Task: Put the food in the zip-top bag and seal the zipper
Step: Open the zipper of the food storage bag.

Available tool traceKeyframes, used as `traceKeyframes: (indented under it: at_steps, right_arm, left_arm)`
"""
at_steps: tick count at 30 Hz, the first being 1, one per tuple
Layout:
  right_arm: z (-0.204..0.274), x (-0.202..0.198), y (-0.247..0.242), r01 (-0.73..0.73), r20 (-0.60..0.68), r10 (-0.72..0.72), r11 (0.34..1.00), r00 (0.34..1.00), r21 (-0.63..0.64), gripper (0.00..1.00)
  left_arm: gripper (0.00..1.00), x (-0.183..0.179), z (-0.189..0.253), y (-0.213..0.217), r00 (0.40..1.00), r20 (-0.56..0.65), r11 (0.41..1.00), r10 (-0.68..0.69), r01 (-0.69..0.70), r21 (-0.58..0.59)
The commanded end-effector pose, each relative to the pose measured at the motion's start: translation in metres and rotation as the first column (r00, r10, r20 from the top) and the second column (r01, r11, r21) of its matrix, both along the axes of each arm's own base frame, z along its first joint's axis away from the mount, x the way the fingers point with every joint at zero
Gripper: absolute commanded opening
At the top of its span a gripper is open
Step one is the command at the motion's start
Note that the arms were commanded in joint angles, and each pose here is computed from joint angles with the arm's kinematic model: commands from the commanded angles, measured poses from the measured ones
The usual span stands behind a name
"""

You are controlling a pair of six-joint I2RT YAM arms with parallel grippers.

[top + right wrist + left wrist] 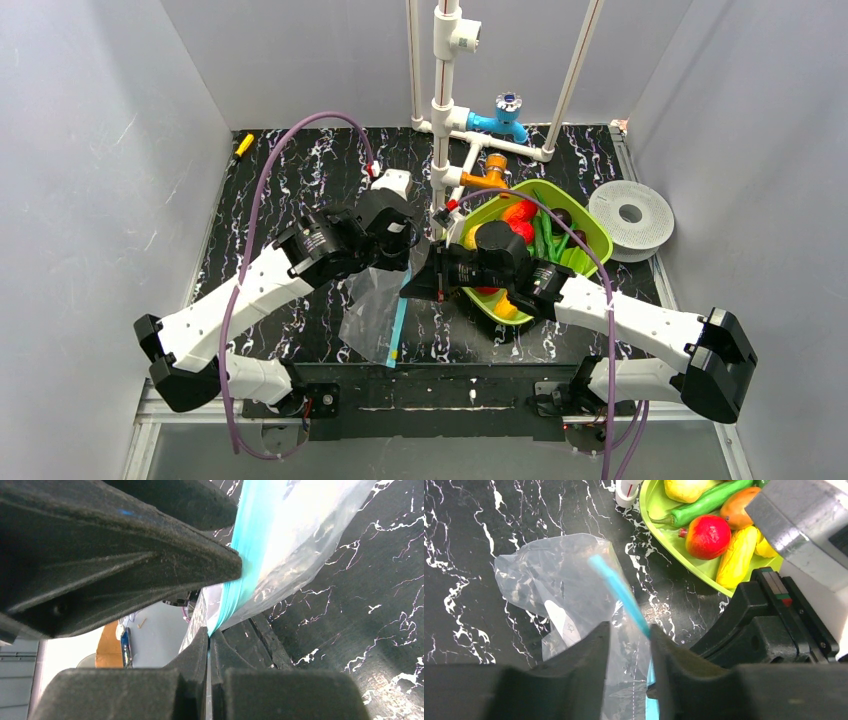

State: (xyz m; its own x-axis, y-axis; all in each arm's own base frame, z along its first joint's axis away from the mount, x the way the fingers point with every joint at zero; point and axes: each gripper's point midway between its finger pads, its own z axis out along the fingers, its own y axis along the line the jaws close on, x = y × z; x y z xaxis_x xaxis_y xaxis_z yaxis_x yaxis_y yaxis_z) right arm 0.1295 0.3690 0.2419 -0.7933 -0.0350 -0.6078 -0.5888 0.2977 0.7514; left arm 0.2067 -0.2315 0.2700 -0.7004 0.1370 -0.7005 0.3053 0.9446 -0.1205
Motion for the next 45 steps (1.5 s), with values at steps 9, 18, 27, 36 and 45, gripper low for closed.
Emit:
traceKeyframes:
  at_steps: [9,18,27,36,45]
  right_arm:
    - [0.022,-0.001,0.001,-0.019,0.055,0.017,0.999,0.998,0.034,0.01]
    - [0.028,0.0,-0.001,-0.014,0.078,0.011,0.999,0.997,0.039,0.24]
    - [0.037,0.007,-0.009,0.031,0.155,-0.04,0.998,0.987,0.057,0.39]
    - [0.048,0.025,-0.009,0.111,0.191,-0.117,0.993,0.975,0.041,0.37]
    - [0.037,0.029,0.008,0.091,0.134,-0.093,0.996,0.987,0.021,0.27]
  left_arm:
    - [0.0,-0.001,0.012,0.006,0.999,0.045,0.999,-0.007,0.008,-0.039]
    - [0.0,-0.003,0.016,0.002,0.997,0.069,0.995,-0.021,0.028,-0.099]
    - [0.0,-0.006,0.023,0.01,0.996,0.091,0.994,-0.013,0.023,-0.109]
    - [0.0,-0.01,0.021,0.011,0.997,0.076,0.993,-0.025,0.033,-0.11]
    - [0.0,-0.011,0.022,0.011,0.997,0.073,0.993,-0.025,0.033,-0.114]
